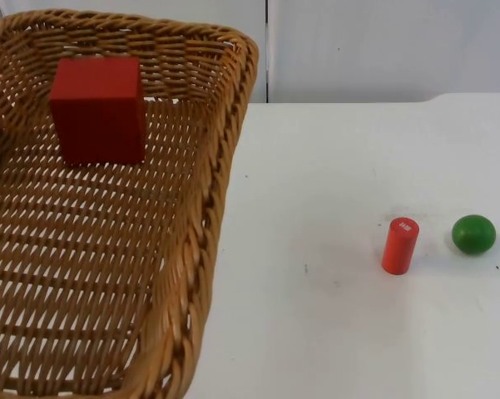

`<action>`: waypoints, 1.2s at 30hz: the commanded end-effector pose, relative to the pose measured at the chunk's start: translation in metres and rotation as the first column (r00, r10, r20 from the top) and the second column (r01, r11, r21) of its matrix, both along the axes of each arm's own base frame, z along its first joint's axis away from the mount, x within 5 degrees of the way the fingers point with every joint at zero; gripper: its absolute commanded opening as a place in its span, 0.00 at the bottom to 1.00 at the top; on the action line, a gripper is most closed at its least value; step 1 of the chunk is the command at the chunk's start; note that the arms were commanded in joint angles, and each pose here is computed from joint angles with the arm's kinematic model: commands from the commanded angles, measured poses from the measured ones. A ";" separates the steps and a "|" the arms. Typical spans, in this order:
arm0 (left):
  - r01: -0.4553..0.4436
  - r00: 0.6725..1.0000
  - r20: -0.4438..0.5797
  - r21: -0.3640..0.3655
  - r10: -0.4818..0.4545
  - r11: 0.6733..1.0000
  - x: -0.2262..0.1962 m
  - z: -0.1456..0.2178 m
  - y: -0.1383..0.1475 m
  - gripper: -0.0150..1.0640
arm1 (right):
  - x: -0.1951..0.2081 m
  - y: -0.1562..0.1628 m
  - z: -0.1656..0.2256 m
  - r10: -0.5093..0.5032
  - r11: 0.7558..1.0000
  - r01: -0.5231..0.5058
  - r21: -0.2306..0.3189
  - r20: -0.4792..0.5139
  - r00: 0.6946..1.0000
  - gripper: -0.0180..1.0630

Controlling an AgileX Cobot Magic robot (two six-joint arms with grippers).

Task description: Pick up the basket with the left hand and place the object to the left of the red cylinder into the basket with the right hand.

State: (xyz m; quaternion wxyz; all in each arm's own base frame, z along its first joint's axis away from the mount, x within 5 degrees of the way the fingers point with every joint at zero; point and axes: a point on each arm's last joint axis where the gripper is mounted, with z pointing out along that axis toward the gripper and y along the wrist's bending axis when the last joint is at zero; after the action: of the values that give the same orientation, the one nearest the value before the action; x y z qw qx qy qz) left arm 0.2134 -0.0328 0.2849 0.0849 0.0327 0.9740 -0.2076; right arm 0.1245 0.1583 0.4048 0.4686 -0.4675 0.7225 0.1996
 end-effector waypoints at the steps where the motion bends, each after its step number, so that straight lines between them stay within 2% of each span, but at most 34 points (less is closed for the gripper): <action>1: 0.001 0.999 0.034 -0.021 0.000 1.000 0.002 0.002 -0.002 0.01 | -0.002 -0.002 0.001 0.002 1.000 -0.002 -0.007 0.006 1.000 0.80; 10: -0.064 0.985 0.160 -0.015 0.065 0.998 0.017 0.003 0.000 0.01 | -0.002 -0.003 0.000 0.004 1.000 -0.004 -0.017 -0.002 1.000 0.80; 20: -0.055 0.993 0.104 -0.040 0.059 0.998 0.043 -0.027 -0.002 0.01 | -0.002 -0.003 0.000 0.001 1.000 -0.001 -0.028 0.007 1.000 0.80; 23: -0.029 0.995 0.094 -0.055 0.034 0.998 0.049 -0.035 -0.003 0.01 | -0.002 -0.004 -0.001 0.001 0.999 -0.001 -0.040 0.006 1.000 0.80; 26: -0.018 0.997 0.076 -0.072 0.023 0.997 0.059 -0.050 -0.005 0.01 | -0.003 -0.005 -0.003 0.004 0.998 -0.004 -0.060 -0.007 1.000 0.80; 36: -0.027 0.999 0.037 -0.072 0.029 0.997 0.087 -0.099 -0.004 0.01 | -0.002 -0.005 -0.003 0.003 0.998 -0.004 -0.056 -0.004 1.000 0.80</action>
State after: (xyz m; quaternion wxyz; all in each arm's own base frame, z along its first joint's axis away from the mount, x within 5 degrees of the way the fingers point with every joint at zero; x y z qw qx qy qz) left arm 0.2945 -0.0338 0.1896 0.0969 0.0303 0.9692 -0.2246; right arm 0.1234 0.1555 0.3999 0.4466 -0.4816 0.7317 0.1820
